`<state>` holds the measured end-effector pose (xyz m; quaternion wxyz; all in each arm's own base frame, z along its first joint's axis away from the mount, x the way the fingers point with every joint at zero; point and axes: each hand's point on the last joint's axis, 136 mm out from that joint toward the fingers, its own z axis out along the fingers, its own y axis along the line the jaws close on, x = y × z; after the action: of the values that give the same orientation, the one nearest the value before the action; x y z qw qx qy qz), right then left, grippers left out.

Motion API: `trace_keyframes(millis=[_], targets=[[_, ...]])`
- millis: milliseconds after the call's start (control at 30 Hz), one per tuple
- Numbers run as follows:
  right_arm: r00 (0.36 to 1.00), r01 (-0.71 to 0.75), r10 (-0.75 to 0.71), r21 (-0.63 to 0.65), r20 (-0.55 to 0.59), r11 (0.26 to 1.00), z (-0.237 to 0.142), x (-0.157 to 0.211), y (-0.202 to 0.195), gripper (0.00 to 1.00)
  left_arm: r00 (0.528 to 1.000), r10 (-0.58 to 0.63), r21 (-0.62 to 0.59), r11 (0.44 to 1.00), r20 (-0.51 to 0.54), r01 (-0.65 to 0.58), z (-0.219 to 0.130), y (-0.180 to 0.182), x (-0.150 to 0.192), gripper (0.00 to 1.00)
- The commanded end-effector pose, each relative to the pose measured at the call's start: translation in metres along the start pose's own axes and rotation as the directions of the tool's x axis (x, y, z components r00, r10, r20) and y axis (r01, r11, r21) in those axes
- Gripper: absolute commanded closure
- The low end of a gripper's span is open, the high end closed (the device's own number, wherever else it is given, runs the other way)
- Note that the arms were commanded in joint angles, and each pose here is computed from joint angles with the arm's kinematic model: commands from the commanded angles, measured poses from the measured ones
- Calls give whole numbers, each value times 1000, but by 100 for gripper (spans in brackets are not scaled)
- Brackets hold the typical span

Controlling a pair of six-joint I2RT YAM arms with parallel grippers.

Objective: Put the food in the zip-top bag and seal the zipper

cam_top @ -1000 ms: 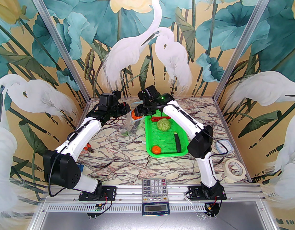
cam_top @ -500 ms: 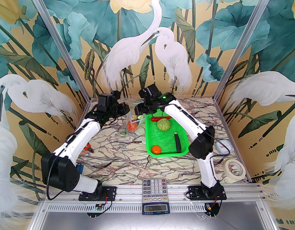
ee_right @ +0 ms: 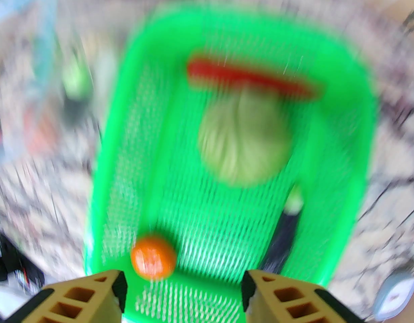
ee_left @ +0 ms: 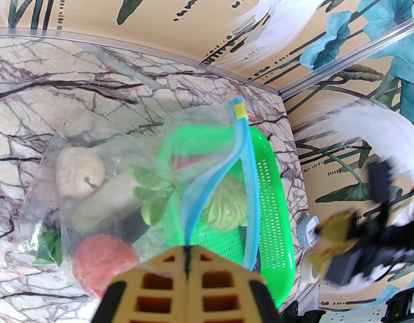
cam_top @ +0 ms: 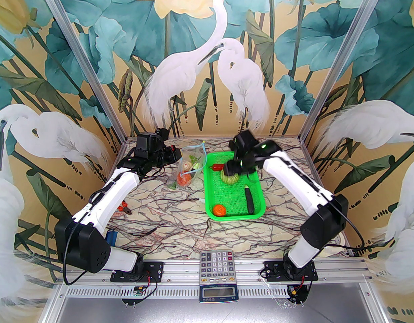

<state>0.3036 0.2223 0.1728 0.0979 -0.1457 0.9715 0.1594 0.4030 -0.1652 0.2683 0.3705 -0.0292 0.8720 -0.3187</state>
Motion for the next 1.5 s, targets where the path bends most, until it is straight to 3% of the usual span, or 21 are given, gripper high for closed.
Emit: trace_keyframes(millis=[0,167,467,767,1167,1333,1467], targets=[[991,-15,-3,-139,-130,990,7,44,26,36,1000,18,-8,1000,-16,-18,-3,1,6,100],[973,-27,-14,-170,-231,985,34,74,39,34,1000,14,-6,1000,-27,-15,0,2,8,100],[949,-25,-25,-153,-314,988,79,84,34,30,999,17,-9,1000,-38,-18,-2,1,10,100],[955,12,-50,-129,-293,992,113,66,32,29,999,17,-17,1000,-49,-18,-4,2,13,100],[939,48,-66,-61,-338,997,143,70,27,29,998,23,-22,999,-60,-24,-7,2,14,100],[954,39,-16,72,-298,997,142,62,7,37,998,25,-20,999,-60,-26,-7,1,14,100],[968,25,2,103,-252,994,138,53,4,51,998,24,-18,1000,-59,-25,-7,1,14,100]])
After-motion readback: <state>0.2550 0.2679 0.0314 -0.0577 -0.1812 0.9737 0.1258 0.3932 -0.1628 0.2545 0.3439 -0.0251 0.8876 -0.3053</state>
